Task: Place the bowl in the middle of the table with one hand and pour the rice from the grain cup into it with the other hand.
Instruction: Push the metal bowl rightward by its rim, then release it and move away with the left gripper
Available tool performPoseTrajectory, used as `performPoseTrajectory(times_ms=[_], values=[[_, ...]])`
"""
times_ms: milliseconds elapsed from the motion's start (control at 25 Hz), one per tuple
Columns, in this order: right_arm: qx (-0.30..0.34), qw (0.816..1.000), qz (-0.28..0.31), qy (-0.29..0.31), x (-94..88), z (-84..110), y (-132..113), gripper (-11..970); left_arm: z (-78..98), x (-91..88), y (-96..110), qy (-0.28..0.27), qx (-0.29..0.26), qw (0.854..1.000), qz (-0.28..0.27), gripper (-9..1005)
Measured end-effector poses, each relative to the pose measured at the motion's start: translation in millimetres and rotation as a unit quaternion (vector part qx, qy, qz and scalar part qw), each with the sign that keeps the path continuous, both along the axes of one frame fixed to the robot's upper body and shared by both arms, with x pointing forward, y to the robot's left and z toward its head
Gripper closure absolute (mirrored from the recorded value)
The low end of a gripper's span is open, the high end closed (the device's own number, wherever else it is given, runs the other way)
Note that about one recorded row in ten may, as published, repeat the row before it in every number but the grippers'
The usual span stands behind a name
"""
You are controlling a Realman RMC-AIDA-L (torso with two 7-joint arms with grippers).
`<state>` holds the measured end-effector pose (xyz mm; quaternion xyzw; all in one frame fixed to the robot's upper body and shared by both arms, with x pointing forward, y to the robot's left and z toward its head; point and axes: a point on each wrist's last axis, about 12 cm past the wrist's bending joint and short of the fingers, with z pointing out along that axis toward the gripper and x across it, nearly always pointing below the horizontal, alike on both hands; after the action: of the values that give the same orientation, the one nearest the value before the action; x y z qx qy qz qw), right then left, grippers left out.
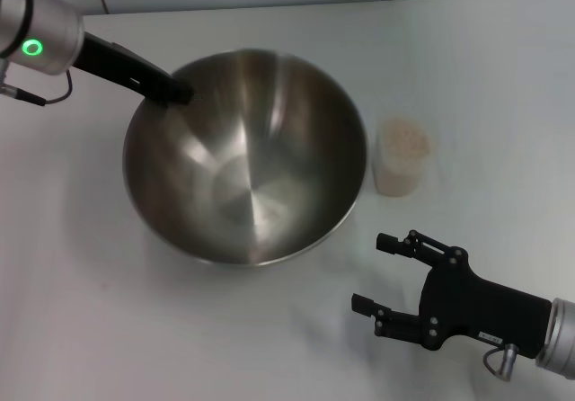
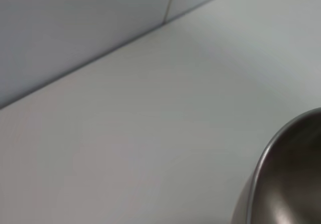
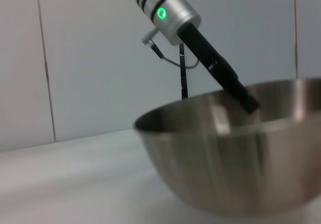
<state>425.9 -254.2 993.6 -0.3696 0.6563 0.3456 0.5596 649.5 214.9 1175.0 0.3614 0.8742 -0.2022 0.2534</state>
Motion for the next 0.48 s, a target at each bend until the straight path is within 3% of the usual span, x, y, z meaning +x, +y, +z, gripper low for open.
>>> performPoseTrajectory(times_ms=[480], values=[[0.000, 1.000, 0.001, -0.001, 1.3, 1.2, -1.4, 193, -15.5, 0.6, -2.8, -0.003, 0.017, 1.000, 0.006, 876]])
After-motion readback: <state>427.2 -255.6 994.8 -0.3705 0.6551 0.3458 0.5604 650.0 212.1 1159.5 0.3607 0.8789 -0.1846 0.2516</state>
